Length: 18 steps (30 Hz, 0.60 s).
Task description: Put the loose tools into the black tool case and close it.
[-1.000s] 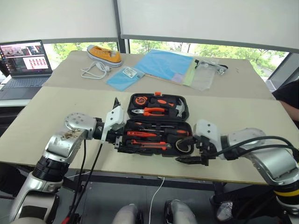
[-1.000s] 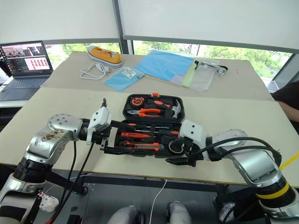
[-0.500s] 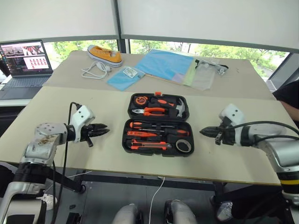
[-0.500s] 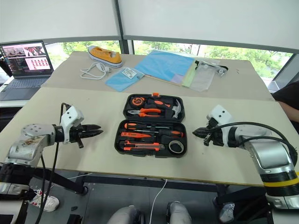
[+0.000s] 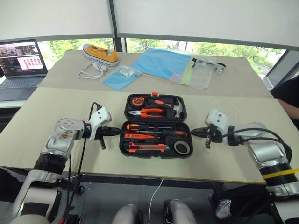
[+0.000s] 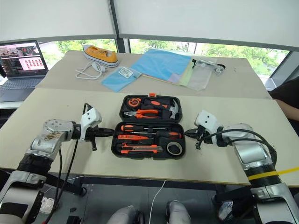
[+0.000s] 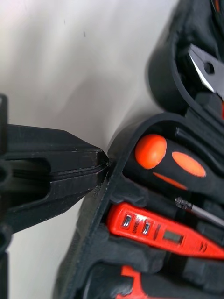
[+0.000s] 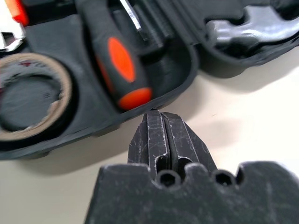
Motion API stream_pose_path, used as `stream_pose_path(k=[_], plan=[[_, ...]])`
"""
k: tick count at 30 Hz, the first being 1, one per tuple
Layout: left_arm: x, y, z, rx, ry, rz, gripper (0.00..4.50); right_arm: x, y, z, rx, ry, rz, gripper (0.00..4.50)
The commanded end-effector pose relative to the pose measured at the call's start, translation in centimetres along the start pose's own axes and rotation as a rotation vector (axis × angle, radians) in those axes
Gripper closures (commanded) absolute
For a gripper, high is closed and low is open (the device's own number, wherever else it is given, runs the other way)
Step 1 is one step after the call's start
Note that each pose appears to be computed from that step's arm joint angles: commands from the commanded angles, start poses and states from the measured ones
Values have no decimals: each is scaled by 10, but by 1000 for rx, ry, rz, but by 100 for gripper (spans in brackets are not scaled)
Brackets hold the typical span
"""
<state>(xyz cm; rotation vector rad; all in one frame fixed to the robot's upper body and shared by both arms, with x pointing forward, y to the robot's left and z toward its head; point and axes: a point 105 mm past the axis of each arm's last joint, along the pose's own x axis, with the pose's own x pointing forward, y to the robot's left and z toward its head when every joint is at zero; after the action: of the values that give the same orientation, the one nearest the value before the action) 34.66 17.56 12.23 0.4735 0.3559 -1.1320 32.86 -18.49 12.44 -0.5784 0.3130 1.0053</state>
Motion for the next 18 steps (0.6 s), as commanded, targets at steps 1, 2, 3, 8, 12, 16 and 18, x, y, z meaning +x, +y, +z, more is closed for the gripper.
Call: stream_pose_path(k=[1, 2, 3, 8, 12, 16, 18], plan=[[10, -27, 16, 94, -35, -160, 447, -3, 27, 32, -79, -142, 112, 450], [10, -30, 15, 101, -26, -173, 447, -4, 33, 32, -70, -149, 122, 450], [9, -32, 14, 111, -18, -182, 447, -6, 38, 32, -61, -155, 131, 450], [5, -45, 5, 104, 15, -229, 447, -13, 57, 25, -13, -135, 150, 450], [1, -44, -1, 98, 27, -209, 447, -19, 52, 17, 4, -101, 90, 450], [-9, -35, -10, 68, 60, -152, 447, -30, 43, 2, 28, -17, 21, 450], [-20, -22, -23, 30, 110, -90, 424, -39, 32, -9, 61, 46, -34, 391]])
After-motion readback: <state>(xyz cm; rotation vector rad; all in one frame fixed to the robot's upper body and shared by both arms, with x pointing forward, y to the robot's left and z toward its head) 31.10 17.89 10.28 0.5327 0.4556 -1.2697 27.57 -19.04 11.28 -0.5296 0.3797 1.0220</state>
